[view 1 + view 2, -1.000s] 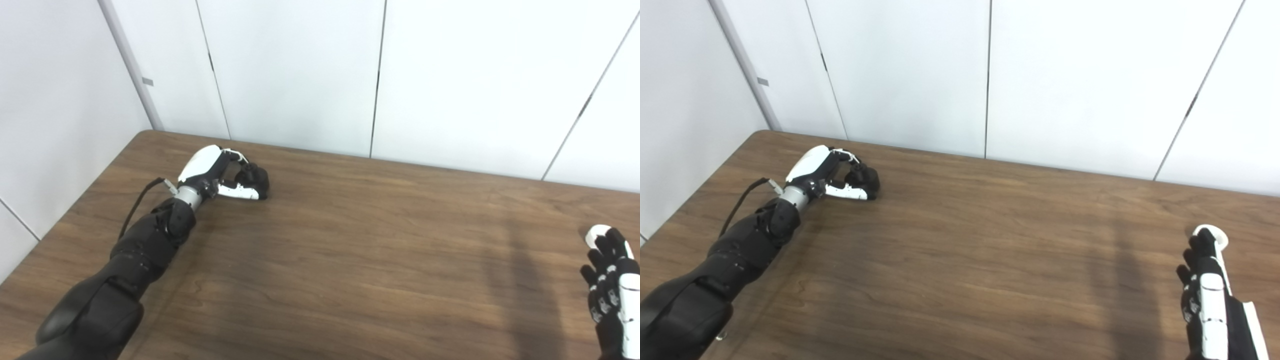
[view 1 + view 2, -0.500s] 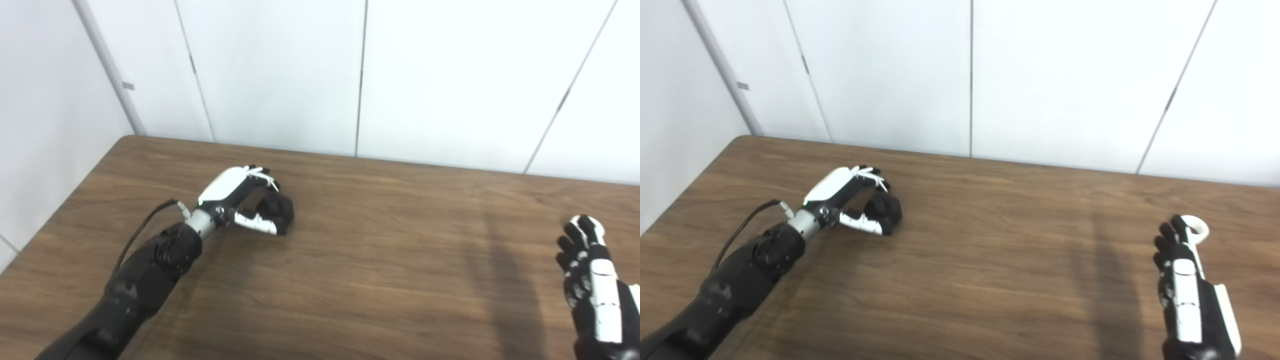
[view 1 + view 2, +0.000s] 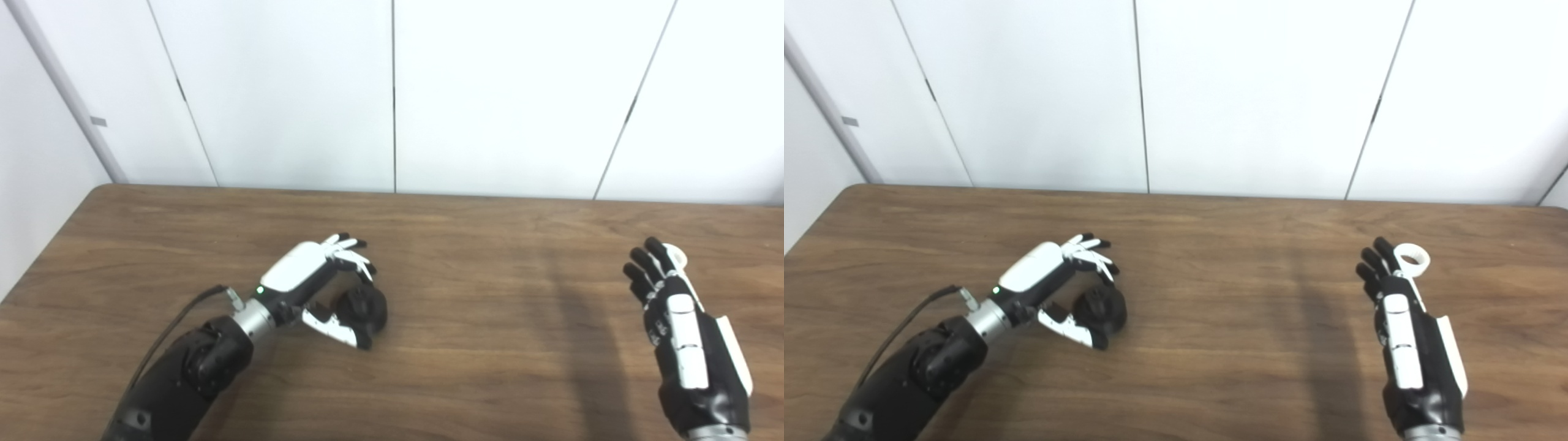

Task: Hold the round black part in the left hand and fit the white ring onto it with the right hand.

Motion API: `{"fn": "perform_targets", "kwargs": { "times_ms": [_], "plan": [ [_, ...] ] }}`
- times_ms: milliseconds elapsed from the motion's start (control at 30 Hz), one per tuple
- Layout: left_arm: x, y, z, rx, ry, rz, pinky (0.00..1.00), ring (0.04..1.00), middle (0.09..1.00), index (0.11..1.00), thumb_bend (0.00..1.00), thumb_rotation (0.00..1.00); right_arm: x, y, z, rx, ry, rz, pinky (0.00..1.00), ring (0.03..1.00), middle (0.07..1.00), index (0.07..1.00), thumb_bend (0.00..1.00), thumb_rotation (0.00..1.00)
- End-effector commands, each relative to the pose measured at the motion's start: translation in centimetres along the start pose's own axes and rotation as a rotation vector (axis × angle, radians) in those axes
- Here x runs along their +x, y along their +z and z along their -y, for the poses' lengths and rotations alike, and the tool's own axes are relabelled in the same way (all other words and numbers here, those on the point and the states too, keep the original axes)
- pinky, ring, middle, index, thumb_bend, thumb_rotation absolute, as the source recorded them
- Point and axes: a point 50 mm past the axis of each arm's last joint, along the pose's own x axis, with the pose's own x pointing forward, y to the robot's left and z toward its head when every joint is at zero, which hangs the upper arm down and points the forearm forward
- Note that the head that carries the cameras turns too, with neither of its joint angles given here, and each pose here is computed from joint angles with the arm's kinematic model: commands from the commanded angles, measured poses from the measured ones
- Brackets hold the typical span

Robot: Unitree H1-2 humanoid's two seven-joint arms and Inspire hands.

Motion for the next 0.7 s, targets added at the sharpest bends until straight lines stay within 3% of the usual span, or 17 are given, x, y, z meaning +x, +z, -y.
{"fn": "perform_targets", "kwargs": {
  "times_ms": [0, 200, 433, 667],
  "plan": [
    [1.0, 1.4, -1.4, 0.018, 0.043, 0.079, 1.00, 0.933, 0.741, 0.482, 0.52, 0.05, 0.3, 1.4, -0.1, 0.000, -0.002, 0.099, 0.95, 0.904, 0.915, 0.921, 0.35, 0.92],
    [1.6, 4.3, 0.4, -0.021, 0.001, 0.170, 1.00, 0.940, 0.740, 0.482, 0.52, 0.05, 0.2, 1.4, -0.6, 0.008, 0.000, 0.111, 0.95, 0.907, 0.916, 0.907, 0.36, 0.92],
    [2.6, 6.2, 1.6, -0.027, -0.035, 0.237, 1.00, 0.935, 0.736, 0.481, 0.52, 0.05, -0.1, 1.5, -1.3, 0.004, 0.001, 0.113, 0.93, 0.899, 0.910, 0.899, 0.38, 0.89],
    [3.8, 6.3, 2.4, 0.006, -0.057, 0.264, 1.00, 0.931, 0.739, 0.481, 0.52, 0.05, -0.2, 1.5, -1.9, 0.012, -0.006, 0.118, 0.92, 0.880, 0.893, 0.891, 0.35, 0.87]
  ]
}}
